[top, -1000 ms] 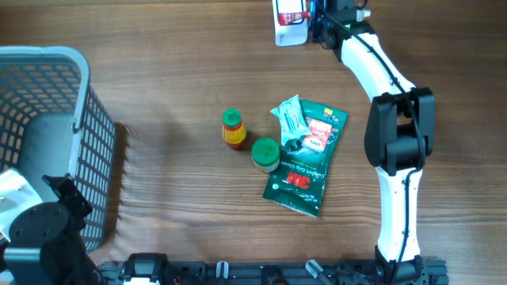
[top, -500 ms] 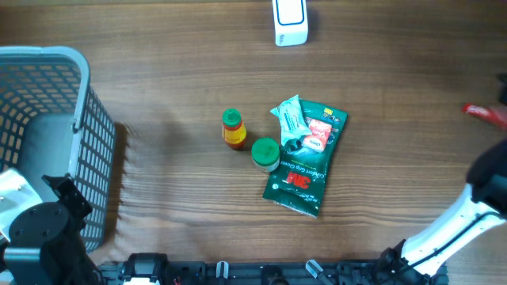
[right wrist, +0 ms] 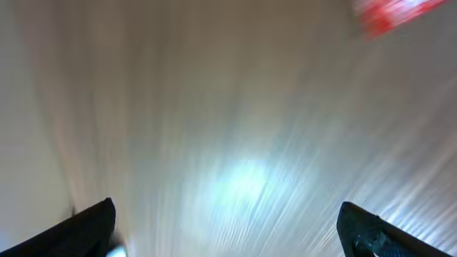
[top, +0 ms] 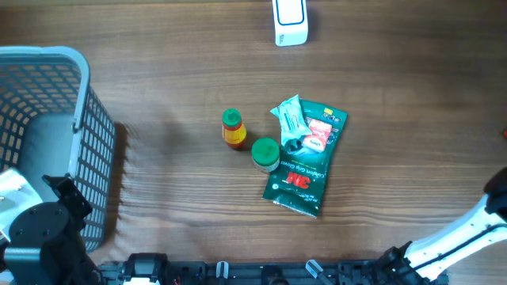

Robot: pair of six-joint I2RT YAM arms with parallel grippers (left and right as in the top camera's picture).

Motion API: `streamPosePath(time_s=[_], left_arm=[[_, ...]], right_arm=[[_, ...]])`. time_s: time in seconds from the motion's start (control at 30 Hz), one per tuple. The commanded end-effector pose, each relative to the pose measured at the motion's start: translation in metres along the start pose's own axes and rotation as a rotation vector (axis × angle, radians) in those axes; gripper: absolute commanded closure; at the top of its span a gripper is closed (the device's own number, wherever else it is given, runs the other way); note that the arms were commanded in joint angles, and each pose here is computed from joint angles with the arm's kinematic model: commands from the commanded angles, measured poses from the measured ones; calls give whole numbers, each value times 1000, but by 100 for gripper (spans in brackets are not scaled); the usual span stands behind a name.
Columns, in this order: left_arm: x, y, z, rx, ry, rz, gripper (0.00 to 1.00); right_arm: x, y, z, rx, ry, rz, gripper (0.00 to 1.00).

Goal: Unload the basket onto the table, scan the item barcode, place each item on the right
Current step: 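Move the Nescafe stick away from the scanner to the right, then lower the right gripper onto the packets and grasp the red snack packet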

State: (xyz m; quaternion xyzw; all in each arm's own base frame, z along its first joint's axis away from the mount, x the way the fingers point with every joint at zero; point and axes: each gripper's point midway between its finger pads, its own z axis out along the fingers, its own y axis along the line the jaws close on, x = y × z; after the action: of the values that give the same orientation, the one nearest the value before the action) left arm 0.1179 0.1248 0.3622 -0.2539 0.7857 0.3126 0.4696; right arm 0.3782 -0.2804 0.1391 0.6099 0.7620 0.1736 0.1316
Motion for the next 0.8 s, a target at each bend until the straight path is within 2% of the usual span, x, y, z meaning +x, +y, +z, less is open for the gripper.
streamPosePath(time_s=[0.0,0.1,0.17,0.2,0.23,0.27,0.33,0.43,0.47,0.5,0.63,0.67,0.73,0.77], left_arm=[[-2,4,-1,-19,-6,-3,0],[-2,4,-1,-19,-6,-3,0],[-2,4,-1,-19,-6,-3,0],[-2,4,-1,-19,-6,-3,0],[-2,4,-1,-19,-6,-3,0],[-2,4,-1,-19,-6,-3,0],[-2,4,-1,-19,-6,-3,0],[-2,4,-1,-19,-6,-3,0],[-2,4,-1,-19,-6,-3,0],[-2,4,-1,-19,-6,-3,0],[-2,4,-1,-19,-6,-3,0],[-2,4,-1,-19,-6,-3,0],[-2,4,-1,-19,-6,-3,0],[-2,4,-1,-19,-6,-3,0]], right_arm=[[85,60,-35,-83,93,-248,1],[179,87,-24,-44,245,-585,1],[223,95,-16,-40,311,-820,1],[261,102,-12,-71,363,-1098,2],[289,106,-9,-98,394,-1293,1],[303,112,-4,-99,375,-1420,0],[313,128,6,-51,272,-1546,0],[354,129,11,-110,326,-1806,1],[362,126,13,-120,352,-1893,6],[368,122,16,-125,378,-1962,16],[379,111,33,-163,491,-1999,16],[381,105,40,-162,541,-2004,21],[381,95,55,-130,605,-1981,23],[381,88,65,-107,647,-1966,28]])
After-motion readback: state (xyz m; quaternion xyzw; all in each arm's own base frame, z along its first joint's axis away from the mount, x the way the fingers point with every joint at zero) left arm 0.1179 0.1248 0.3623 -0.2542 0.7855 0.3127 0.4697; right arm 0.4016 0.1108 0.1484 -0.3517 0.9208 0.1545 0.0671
